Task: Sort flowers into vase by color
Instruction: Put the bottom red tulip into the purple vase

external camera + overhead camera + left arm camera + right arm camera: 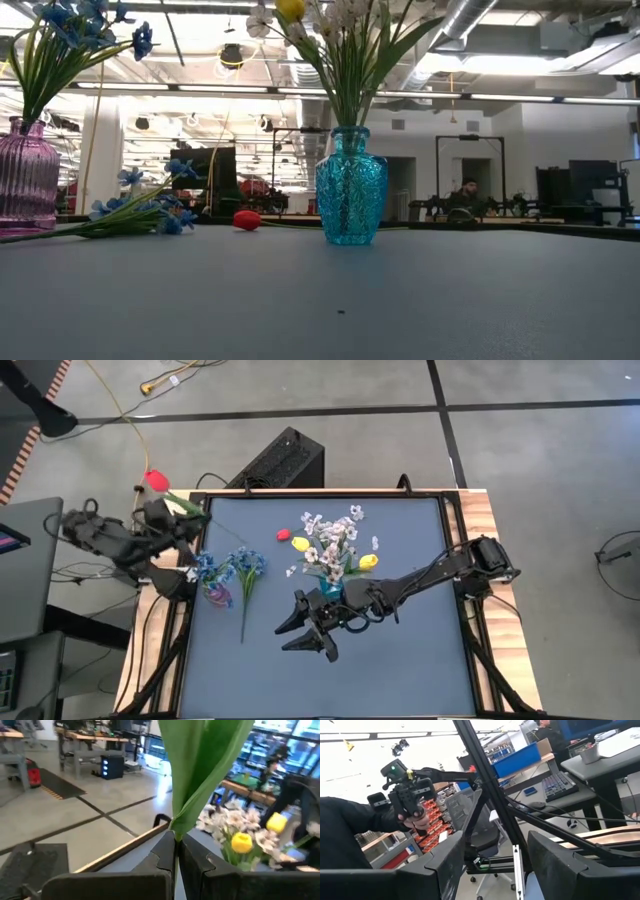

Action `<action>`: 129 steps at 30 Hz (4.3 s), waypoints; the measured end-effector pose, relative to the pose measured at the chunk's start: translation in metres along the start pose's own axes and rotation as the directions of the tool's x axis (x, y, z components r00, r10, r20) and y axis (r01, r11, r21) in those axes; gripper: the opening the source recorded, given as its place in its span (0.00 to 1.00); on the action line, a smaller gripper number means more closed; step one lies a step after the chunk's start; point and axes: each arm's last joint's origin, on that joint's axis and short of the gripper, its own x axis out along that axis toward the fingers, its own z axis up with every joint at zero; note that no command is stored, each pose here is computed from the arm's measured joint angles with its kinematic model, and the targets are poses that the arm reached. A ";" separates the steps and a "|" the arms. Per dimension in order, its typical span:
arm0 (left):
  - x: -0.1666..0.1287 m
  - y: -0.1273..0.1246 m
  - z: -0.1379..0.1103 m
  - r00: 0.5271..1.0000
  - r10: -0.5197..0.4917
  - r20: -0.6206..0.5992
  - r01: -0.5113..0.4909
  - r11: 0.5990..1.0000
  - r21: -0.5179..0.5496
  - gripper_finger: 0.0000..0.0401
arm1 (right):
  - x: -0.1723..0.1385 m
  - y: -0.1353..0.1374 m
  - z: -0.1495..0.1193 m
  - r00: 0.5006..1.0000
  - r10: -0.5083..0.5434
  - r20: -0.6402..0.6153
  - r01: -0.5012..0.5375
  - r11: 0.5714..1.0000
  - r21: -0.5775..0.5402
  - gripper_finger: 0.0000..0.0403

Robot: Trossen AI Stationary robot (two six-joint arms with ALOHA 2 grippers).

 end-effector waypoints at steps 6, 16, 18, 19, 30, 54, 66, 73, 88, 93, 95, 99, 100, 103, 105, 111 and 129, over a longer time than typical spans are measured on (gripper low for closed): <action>0.026 -0.013 -0.004 0.997 -0.019 -0.069 0.024 0.996 0.084 0.00 | 0.001 0.006 -0.004 1.000 0.015 -0.008 -0.015 1.000 0.003 0.60; 0.046 0.013 0.016 0.996 0.080 -0.039 -0.076 0.993 0.088 0.00 | 0.003 0.019 -0.010 0.999 0.042 -0.023 -0.041 0.999 0.006 0.60; 0.042 0.022 0.021 0.989 0.136 -0.053 -0.131 0.987 0.091 0.00 | 0.003 0.020 -0.011 0.999 0.044 -0.026 -0.044 0.999 0.007 0.60; 0.040 0.026 0.023 0.983 0.174 -0.067 -0.166 0.981 0.100 0.00 | 0.004 0.022 -0.012 0.998 0.048 -0.027 -0.048 0.999 0.008 0.60; 0.009 0.053 0.028 0.875 0.416 -0.246 -0.373 0.905 0.205 0.00 | 0.004 0.023 -0.015 0.998 0.044 -0.047 -0.043 0.999 0.012 0.60; -0.080 0.060 -0.007 0.906 0.142 -0.399 -0.245 0.944 -0.221 0.00 | 0.005 0.028 -0.018 0.997 0.058 -0.054 -0.055 0.997 0.051 0.60; -0.093 0.061 -0.024 0.902 0.023 -0.431 -0.152 0.952 -0.266 0.00 | 0.005 0.030 -0.019 0.999 0.030 -0.039 -0.028 0.998 0.048 0.60; -0.118 0.060 -0.038 0.964 -0.003 -0.266 -0.076 0.956 -0.285 0.00 | 0.005 0.028 -0.017 1.000 -0.008 -0.011 0.009 0.999 0.038 0.60; -0.129 0.026 -0.064 0.989 0.056 -0.139 -0.056 0.998 0.003 0.00 | 0.003 0.018 -0.005 0.998 -0.010 0.062 0.008 1.000 0.026 0.60; -0.126 0.021 -0.071 0.983 0.056 -0.173 -0.053 0.998 0.022 0.00 | 0.003 0.019 -0.005 0.998 -0.007 0.065 0.005 1.000 0.026 0.60; -0.124 0.019 -0.072 0.982 0.068 -0.178 -0.063 0.998 0.031 0.00 | 0.003 0.019 -0.005 0.998 -0.007 0.064 0.006 1.000 0.026 0.60; -0.122 0.018 -0.074 0.979 0.073 -0.188 -0.068 0.997 0.031 0.00 | 0.003 0.019 -0.005 0.998 -0.006 0.064 0.004 1.000 0.026 0.60; -0.122 0.018 -0.074 0.980 0.074 -0.187 -0.070 0.997 0.030 0.00 | 0.003 0.018 -0.004 0.998 -0.007 0.064 0.005 1.000 0.026 0.60; -0.121 0.016 -0.074 0.979 0.078 -0.186 -0.077 0.997 0.010 0.00 | 0.003 0.018 -0.004 0.998 -0.006 0.063 0.005 1.000 0.026 0.60; -0.120 0.015 -0.075 0.978 0.086 -0.188 -0.087 0.996 0.000 0.00 | 0.003 0.018 -0.004 0.998 -0.006 0.064 0.004 1.000 0.025 0.60; -0.118 0.012 -0.075 0.975 0.128 -0.179 -0.131 0.991 -0.004 0.00 | 0.003 0.018 -0.004 0.998 -0.005 0.063 0.003 1.000 0.025 0.60; -0.116 0.009 -0.080 0.966 0.142 -0.216 -0.150 0.988 -0.021 0.00 | 0.003 0.018 -0.005 0.998 -0.001 0.060 -0.001 1.000 0.025 0.60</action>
